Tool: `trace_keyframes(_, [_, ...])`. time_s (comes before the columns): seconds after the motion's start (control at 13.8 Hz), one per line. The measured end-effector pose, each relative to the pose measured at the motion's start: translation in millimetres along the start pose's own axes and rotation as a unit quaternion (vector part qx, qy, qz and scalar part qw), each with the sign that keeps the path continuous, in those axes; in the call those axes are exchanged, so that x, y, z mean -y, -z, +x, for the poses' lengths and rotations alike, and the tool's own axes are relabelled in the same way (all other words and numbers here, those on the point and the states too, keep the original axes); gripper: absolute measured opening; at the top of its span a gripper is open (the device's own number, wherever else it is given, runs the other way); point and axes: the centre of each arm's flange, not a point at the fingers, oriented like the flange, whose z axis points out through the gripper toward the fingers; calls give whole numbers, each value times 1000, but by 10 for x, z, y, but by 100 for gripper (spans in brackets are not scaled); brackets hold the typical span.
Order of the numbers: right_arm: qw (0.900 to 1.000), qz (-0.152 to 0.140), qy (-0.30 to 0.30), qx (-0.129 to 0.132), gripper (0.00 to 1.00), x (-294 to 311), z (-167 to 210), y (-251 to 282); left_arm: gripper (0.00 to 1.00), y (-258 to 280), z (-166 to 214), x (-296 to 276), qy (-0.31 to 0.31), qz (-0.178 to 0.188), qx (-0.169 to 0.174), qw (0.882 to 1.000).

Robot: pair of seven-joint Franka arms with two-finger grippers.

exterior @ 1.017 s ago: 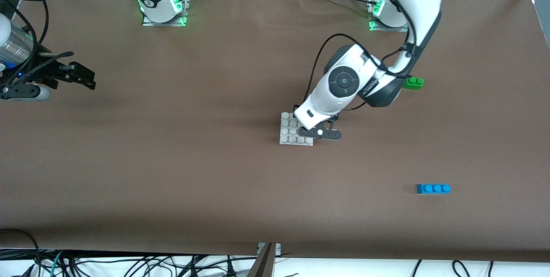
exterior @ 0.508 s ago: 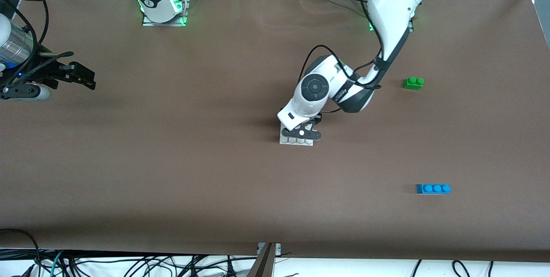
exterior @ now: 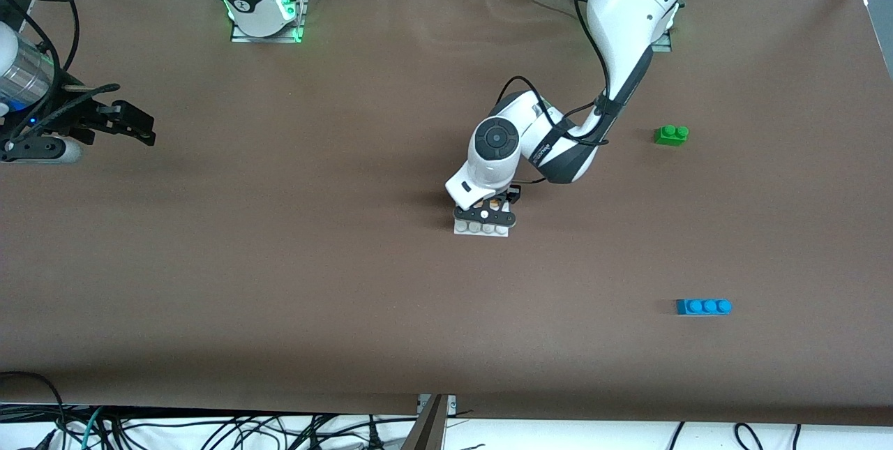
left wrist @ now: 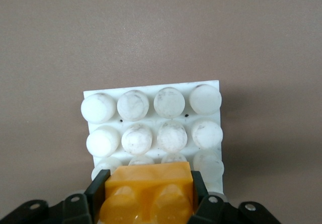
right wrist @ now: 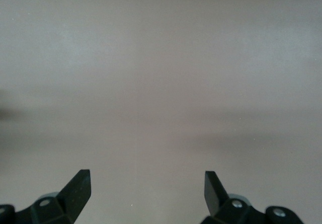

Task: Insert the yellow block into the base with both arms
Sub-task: 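Press the yellow block down onto the base plate studs, then open the left gripper and lift it away from the plate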

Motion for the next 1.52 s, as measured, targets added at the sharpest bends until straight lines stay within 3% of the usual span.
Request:
trace_keyframes(0.87, [1000, 0, 0, 0, 100, 2, 0, 0, 69, -126, 1, -38, 13, -6, -3, 1000])
trace_keyframes(0.94, [1000, 0, 0, 0, 100, 2, 0, 0, 73, -124, -5, -52, 17, -6, -3, 1000])
trace_keyframes(1.16, [1000, 0, 0, 0, 100, 3, 0, 0, 99, -46, 37, -64, 27, -10, -10, 1000])
trace_keyframes(1.52, [1000, 0, 0, 0, 100, 4, 0, 1, 100, 532, 51, -17, 34, 11, -4, 999])
